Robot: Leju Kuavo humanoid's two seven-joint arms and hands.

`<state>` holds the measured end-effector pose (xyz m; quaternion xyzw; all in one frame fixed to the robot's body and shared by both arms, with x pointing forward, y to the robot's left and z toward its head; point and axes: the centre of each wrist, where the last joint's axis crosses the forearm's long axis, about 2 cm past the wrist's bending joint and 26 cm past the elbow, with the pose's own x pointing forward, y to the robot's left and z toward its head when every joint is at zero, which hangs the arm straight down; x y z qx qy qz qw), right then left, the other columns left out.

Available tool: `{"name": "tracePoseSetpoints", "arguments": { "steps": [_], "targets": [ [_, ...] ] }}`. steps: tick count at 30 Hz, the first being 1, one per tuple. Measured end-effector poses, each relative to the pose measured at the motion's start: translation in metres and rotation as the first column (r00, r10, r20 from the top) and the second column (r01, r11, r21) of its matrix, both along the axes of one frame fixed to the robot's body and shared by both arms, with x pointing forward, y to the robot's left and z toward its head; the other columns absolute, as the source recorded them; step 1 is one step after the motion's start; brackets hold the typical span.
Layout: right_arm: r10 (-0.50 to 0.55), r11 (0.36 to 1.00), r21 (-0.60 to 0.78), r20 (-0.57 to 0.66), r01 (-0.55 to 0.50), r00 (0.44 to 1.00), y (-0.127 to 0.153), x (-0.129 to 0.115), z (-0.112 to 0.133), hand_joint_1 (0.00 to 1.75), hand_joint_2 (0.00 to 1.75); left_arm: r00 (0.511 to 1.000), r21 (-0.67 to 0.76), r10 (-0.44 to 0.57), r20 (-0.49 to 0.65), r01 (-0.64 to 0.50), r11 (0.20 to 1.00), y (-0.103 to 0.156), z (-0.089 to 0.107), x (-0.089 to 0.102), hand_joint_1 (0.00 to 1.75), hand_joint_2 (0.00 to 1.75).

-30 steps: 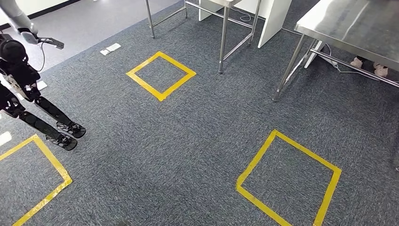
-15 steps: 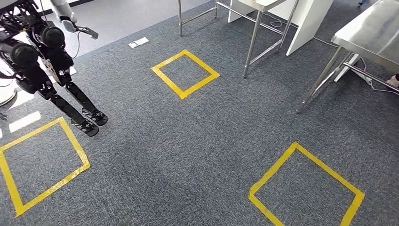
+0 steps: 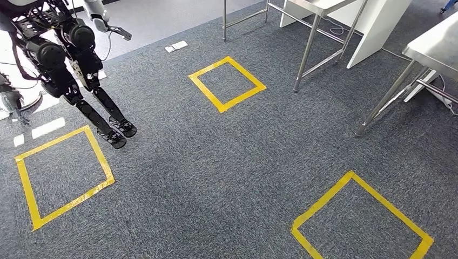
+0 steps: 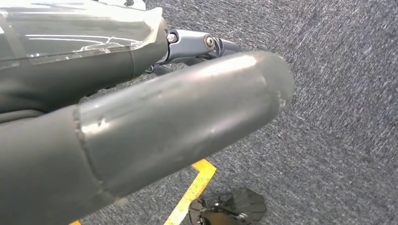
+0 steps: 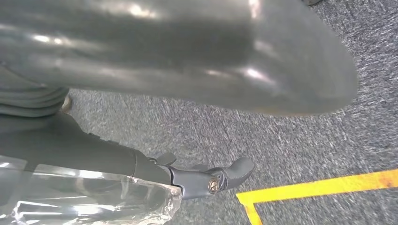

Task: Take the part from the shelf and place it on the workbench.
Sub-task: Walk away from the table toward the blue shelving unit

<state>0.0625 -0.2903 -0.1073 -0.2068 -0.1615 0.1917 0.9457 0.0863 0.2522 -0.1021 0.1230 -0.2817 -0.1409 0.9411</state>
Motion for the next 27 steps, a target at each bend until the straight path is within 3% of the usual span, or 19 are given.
{"name": "tracePoseSetpoints", "arguments": {
  "steps": [27],
  "targets": [
    [0.0,1.0,0.001,-0.001,0.0,1.0,-0.0006,-0.0006,-0.0001,0.0,0.0,1.0,0.0,-0.004,-0.005,0.004,1.0,-0.0001,0.0,-0.0001,0.0,0.0]
  ]
}}
